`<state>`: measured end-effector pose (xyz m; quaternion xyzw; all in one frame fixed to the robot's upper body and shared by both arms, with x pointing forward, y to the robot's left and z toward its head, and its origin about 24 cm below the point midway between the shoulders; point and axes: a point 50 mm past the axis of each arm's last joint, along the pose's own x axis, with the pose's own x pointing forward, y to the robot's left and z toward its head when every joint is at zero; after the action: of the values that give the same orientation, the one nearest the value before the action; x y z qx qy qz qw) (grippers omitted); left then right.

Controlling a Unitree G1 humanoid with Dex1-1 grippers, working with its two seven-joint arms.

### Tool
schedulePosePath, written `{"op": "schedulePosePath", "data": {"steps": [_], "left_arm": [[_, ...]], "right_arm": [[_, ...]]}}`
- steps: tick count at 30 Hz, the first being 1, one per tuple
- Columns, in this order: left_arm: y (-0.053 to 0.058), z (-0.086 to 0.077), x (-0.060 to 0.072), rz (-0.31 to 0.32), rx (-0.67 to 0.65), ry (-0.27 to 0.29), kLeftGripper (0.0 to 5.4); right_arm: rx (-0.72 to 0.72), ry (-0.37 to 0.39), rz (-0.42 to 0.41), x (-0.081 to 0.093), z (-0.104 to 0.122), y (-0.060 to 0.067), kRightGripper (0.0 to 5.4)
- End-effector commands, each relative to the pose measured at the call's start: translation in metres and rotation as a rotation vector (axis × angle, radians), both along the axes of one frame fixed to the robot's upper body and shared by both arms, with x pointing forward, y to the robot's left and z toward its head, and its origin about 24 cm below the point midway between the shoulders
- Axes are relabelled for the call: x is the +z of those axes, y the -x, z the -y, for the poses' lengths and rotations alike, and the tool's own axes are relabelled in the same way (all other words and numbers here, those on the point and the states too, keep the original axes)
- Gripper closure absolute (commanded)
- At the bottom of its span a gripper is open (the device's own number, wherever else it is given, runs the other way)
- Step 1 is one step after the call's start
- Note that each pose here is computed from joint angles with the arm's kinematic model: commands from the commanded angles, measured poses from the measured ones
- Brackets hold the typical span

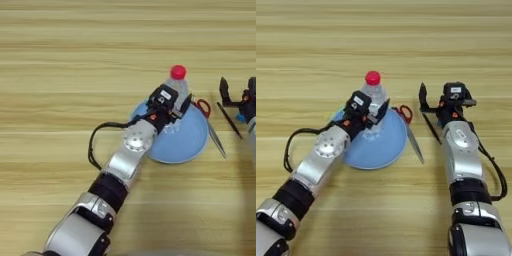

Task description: Move the objects on the table

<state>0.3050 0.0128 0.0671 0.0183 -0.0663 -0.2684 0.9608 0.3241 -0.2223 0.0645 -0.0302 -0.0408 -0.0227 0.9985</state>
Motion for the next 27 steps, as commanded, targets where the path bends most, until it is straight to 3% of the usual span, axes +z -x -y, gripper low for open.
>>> {"op": "schedulePosePath", "data": {"steps": [1,4,7,13,20,27], "left_arm": [[-0.019,-0.038,0.038,0.122,0.149,0.063,2.24],[-0.030,-0.070,0.055,0.180,0.250,0.052,2.24],[-0.038,-0.100,0.058,0.180,0.348,0.032,2.24],[-0.047,-0.140,0.041,0.105,0.489,-0.015,2.24],[-0.050,-0.145,0.013,-0.010,0.521,0.000,2.25],[-0.048,-0.135,0.009,-0.016,0.481,0.003,2.25]], "right_arm": [[0.009,0.003,0.012,0.005,-0.004,-0.003,0.00],[0.008,0.002,0.012,0.005,-0.004,-0.002,0.00],[0.007,0.002,0.011,0.004,-0.004,-0.002,0.00],[0.006,0.001,0.012,0.005,-0.003,-0.002,0.00],[0.006,0.001,0.013,0.006,-0.004,-0.002,0.00],[0.009,0.001,0.014,0.006,-0.006,-0.002,0.00]]}}
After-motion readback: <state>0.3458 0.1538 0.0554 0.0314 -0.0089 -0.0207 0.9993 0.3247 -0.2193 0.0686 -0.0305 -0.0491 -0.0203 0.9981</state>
